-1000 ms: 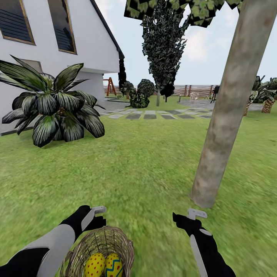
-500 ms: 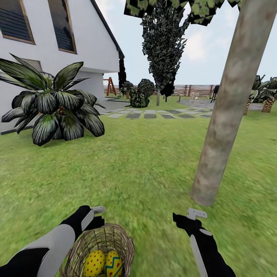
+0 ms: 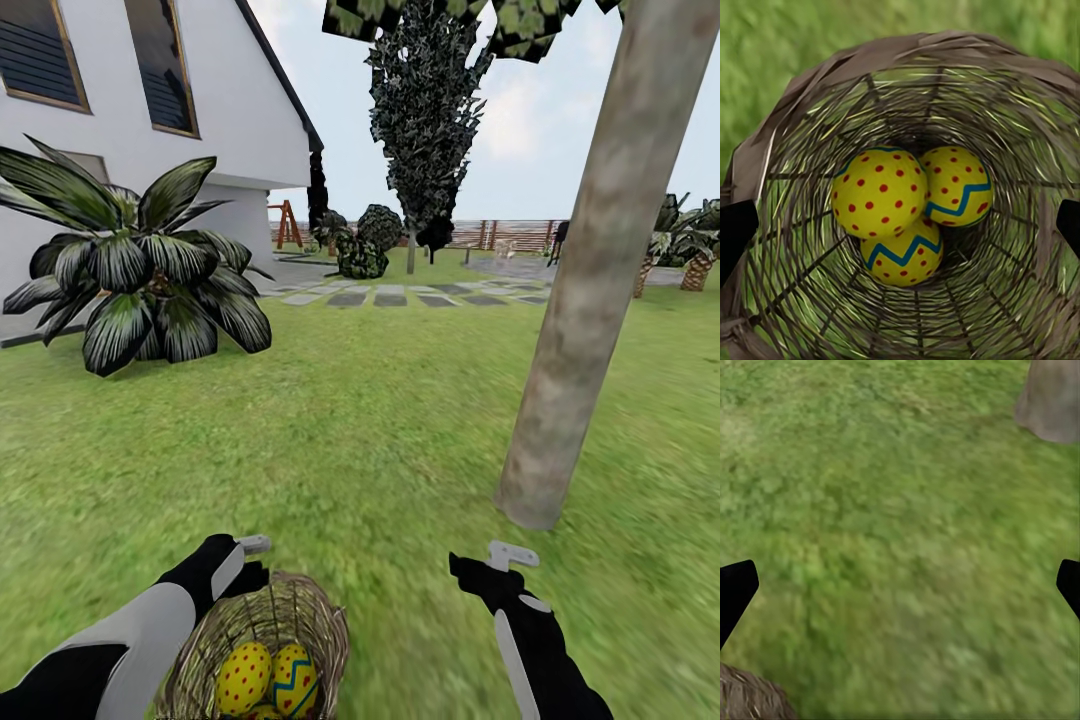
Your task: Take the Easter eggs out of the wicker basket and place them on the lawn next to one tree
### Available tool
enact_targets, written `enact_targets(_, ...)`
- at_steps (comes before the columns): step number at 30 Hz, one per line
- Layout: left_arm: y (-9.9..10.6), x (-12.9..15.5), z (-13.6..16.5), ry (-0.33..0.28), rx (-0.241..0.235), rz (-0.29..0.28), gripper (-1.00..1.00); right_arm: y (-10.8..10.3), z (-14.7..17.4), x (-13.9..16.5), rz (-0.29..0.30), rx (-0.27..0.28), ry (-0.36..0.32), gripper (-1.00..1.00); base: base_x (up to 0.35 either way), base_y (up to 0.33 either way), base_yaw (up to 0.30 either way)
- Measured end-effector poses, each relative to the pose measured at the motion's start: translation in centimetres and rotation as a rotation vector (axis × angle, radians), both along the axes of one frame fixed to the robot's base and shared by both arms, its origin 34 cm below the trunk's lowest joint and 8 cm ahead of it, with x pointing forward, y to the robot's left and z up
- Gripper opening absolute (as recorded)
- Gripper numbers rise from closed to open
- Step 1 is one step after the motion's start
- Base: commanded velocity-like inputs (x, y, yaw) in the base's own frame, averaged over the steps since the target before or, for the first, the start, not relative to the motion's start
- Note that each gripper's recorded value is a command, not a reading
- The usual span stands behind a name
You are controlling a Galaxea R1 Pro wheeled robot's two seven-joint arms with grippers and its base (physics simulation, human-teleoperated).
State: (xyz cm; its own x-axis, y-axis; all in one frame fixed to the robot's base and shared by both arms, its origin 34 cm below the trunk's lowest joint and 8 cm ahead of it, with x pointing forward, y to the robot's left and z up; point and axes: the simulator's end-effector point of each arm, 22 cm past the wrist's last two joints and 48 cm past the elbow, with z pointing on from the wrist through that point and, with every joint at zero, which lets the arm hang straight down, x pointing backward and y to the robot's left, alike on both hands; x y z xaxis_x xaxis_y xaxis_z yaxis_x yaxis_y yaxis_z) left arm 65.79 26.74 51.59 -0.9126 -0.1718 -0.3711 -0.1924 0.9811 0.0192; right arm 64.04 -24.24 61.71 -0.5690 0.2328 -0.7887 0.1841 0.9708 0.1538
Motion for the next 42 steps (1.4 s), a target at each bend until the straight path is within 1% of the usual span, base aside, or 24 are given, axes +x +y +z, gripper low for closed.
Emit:
enact_targets(6,0.3,-0.2,-1.2,0.001,0.014,0.006,1.00,0.0,-1.2,-0.2,0.000,0.000,0.000,1.00,0.000,0.000,0.000)
enact_targets(16,0.5,-0.6,-3.3,0.000,0.022,0.008,1.00,0.0,-3.3,-0.6,0.000,0.000,0.000,1.00,0.000,0.000,0.000)
enact_targets(28,0.7,-0.5,-5.5,-0.031,0.029,0.012,1.00,0.0,-5.6,-1.0,0.000,0.000,-0.007,1.00,0.000,0.000,0.000)
enact_targets(31,0.7,-0.5,-6.1,-0.038,0.030,0.013,1.00,-0.2,-5.1,-1.0,-0.004,-0.002,-0.034,1.00,0.000,0.000,0.000)
enact_targets(33,0.7,-0.6,-6.5,-0.040,0.030,0.013,1.00,-0.4,-4.7,-1.4,-0.009,-0.006,-0.056,1.00,0.000,0.000,0.000)
enact_targets(35,0.7,-0.6,-6.9,-0.042,0.030,0.013,1.00,-0.5,-3.2,-2.7,-0.009,-0.016,-0.102,1.00,0.000,0.000,0.000)
enact_targets(36,0.7,-0.7,-7.1,-0.043,0.030,0.013,1.00,0.1,-2.9,-3.8,0.007,-0.021,-0.114,1.00,0.000,0.000,0.000)
enact_targets(38,0.7,-0.7,-7.6,-0.043,0.030,0.013,1.00,1.3,-3.5,-5.1,0.036,-0.023,-0.108,1.00,0.000,0.000,0.000)
enact_targets(39,0.7,-0.8,-7.8,-0.044,0.030,0.014,1.00,2.4,-3.9,-6.0,0.062,-0.022,-0.101,1.00,0.000,0.000,0.000)
enact_targets(42,0.7,-0.8,-8.4,-0.050,0.030,0.014,1.00,3.6,-4.6,-6.9,0.088,-0.021,-0.095,1.00,0.000,0.000,0.000)
